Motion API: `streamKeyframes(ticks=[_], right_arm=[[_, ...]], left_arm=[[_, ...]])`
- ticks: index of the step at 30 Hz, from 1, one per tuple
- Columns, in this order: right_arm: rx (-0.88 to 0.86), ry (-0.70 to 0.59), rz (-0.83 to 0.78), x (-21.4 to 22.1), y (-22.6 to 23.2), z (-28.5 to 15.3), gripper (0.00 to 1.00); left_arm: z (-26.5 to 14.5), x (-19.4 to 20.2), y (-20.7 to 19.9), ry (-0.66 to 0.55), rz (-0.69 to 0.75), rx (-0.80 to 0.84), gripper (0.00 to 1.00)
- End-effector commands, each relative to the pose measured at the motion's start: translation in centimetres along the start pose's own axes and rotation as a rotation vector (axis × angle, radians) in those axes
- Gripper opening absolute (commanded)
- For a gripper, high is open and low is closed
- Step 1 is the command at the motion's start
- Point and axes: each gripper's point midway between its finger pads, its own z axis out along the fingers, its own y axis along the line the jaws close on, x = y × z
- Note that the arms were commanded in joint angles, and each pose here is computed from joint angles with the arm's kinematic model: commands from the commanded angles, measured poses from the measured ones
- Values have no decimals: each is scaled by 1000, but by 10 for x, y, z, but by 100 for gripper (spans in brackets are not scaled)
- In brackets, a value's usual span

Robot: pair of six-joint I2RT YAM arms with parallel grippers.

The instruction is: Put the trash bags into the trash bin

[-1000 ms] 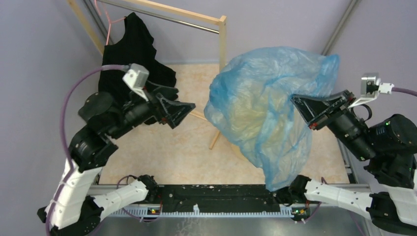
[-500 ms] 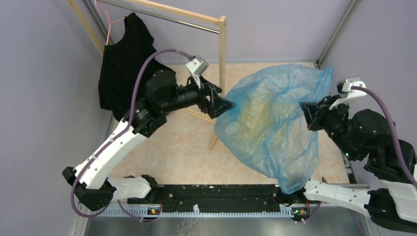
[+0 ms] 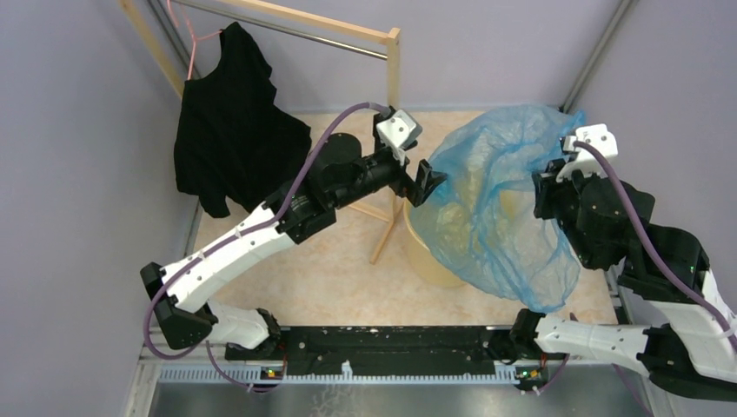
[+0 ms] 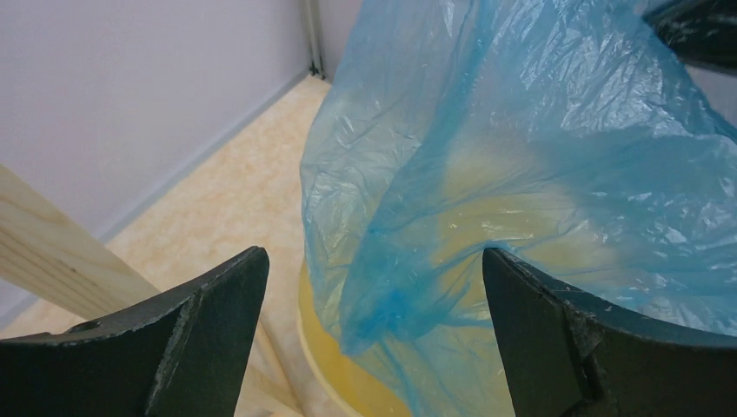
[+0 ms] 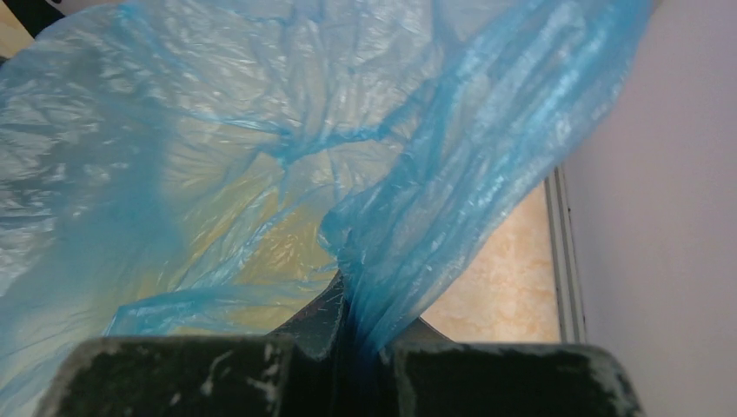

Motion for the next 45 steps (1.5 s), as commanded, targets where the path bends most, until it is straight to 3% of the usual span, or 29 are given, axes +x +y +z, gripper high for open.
streamKeyframes(ticks=[1, 8, 15, 21, 27, 35, 40, 45], right_arm=[[-32, -19, -3, -3, 1, -3, 0], [-116, -79, 68, -29, 35, 10, 0], [-213, -40, 130, -43, 81, 27, 0], [-250, -18, 144, -29, 81, 22, 0], [-432, 23, 173, -5, 94, -5, 0], [-418, 9, 236, 2, 73, -20, 0], [-431, 13, 229, 5, 75, -21, 0], [-453, 11, 230, 7, 80, -21, 0]], left_arm=[[13, -28, -5, -155, -16, 25, 99], [63, 45, -10, 9, -122, 38, 96], [73, 95, -11, 108, -199, 23, 94], [54, 80, -14, 72, -198, 40, 98], [33, 65, -15, 67, -164, 52, 99], [1, 47, 7, 51, -118, -70, 99], [-12, 4, 15, -40, -126, -116, 99], [6, -45, 4, -151, -147, -49, 98]])
